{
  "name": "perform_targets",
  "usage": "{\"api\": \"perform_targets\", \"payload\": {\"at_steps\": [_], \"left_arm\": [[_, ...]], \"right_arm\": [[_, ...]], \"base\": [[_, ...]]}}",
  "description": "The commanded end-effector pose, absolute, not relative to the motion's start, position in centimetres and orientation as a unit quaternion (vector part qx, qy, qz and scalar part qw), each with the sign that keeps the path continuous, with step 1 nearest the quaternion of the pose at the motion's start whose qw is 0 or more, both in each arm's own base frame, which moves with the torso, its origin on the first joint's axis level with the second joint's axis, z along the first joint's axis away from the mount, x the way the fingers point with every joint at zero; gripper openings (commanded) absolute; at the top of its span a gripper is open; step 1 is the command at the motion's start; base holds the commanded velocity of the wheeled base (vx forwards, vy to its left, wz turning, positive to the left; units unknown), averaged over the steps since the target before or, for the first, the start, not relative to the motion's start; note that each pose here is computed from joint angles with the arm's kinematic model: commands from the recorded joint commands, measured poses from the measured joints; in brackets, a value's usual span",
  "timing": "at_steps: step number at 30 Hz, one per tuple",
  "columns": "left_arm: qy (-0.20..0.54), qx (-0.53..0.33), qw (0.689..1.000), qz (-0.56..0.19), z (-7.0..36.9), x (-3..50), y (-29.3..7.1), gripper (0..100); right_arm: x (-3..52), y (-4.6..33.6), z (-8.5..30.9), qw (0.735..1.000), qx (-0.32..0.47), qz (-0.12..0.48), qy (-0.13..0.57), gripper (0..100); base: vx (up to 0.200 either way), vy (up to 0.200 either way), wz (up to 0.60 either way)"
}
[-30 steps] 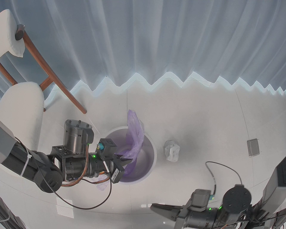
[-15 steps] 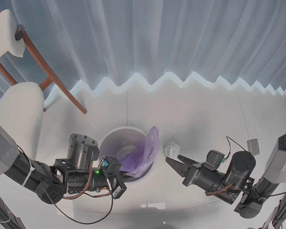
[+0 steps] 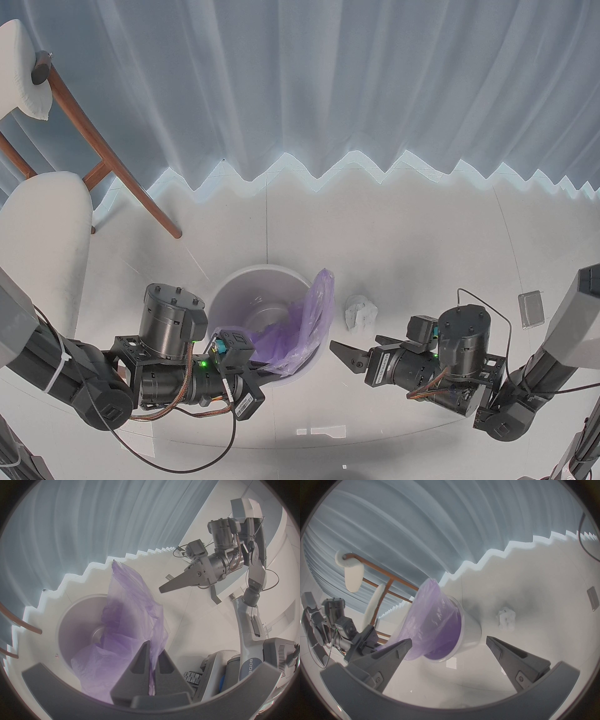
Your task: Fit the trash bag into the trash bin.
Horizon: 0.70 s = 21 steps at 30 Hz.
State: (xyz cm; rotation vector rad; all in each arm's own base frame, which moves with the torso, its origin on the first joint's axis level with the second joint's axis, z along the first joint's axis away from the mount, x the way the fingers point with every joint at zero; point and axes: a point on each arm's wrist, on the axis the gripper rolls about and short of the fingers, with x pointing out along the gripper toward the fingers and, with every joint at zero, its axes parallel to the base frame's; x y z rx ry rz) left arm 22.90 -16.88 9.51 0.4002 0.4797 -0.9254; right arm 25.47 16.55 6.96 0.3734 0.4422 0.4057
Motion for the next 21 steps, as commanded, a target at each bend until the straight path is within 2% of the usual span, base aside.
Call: {"api": "perform_targets", "payload": {"at_steps": [1,8,21], "left_arm": [[0.228,0.188,0.849,-0.439,9.5,22.9,-16.9,0],[0.228,0.188,0.849,-0.438,9.6,22.9,-16.8,0],[0.227,0.188,0.85,-0.437,9.5,23.0,-16.9,0]], "right_arm": [[27.2,17.7,10.5,0.939,0.189,0.203,0.204,100],[28.3,18.5,12.2,0.939,0.197,0.207,0.189,100],[29.0,17.8,10.3,0.941,0.188,0.187,0.213,100]], "base": [[0.0,0.0,0.0],[0.0,0.0,0.0],[0.0,0.0,0.0]]}}
